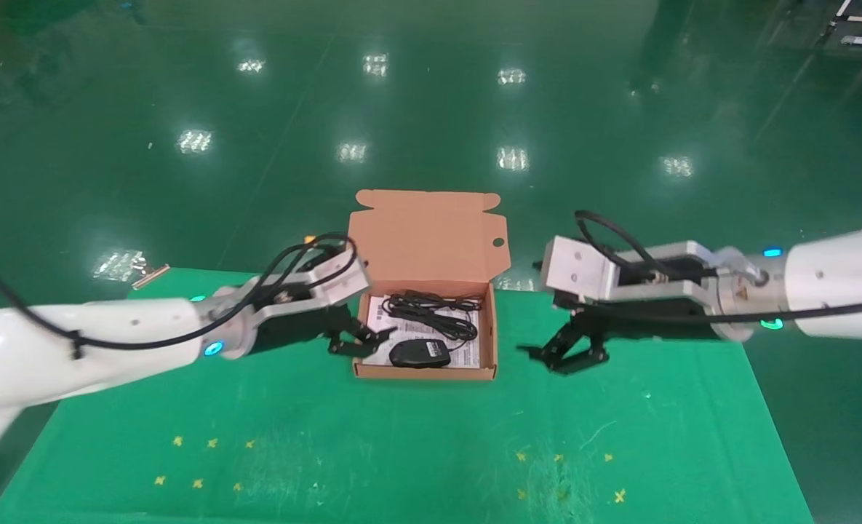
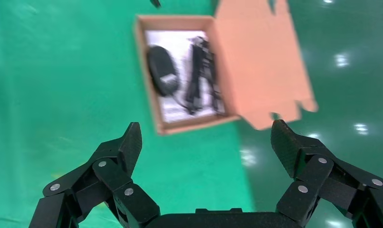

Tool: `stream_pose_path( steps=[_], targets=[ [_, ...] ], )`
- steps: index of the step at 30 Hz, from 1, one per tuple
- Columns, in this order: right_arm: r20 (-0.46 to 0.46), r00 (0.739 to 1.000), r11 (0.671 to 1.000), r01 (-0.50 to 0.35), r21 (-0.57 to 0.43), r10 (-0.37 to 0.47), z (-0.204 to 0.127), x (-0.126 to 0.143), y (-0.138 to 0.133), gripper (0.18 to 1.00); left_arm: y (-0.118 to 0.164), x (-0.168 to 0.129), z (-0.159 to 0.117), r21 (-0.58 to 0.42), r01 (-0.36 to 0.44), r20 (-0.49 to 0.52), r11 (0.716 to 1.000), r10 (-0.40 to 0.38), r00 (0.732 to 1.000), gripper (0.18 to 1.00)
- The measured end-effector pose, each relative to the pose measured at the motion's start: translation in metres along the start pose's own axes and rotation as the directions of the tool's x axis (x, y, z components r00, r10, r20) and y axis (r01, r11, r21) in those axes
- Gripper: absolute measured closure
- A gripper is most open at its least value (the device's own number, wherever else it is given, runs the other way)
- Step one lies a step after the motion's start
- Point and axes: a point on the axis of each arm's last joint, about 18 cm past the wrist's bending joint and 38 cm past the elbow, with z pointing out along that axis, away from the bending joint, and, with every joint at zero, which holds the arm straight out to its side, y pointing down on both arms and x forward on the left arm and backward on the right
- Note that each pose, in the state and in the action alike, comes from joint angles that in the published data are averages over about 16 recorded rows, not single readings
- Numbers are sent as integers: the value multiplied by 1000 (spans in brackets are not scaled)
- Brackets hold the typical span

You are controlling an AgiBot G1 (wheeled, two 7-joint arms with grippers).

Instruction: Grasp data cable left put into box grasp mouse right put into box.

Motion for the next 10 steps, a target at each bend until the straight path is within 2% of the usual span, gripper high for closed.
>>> stream_pose_path(
  steps=[3,10],
  targets=[
    [46,997,997,-58,50,56,-2,-12,1,178,6,5,-14,29,69,-41,997,-68,997,191],
    [99,989,986,-123,108,112,-6,-26,1,178,10,10,-31,66,143,-90,988,-137,986,184]
  ],
)
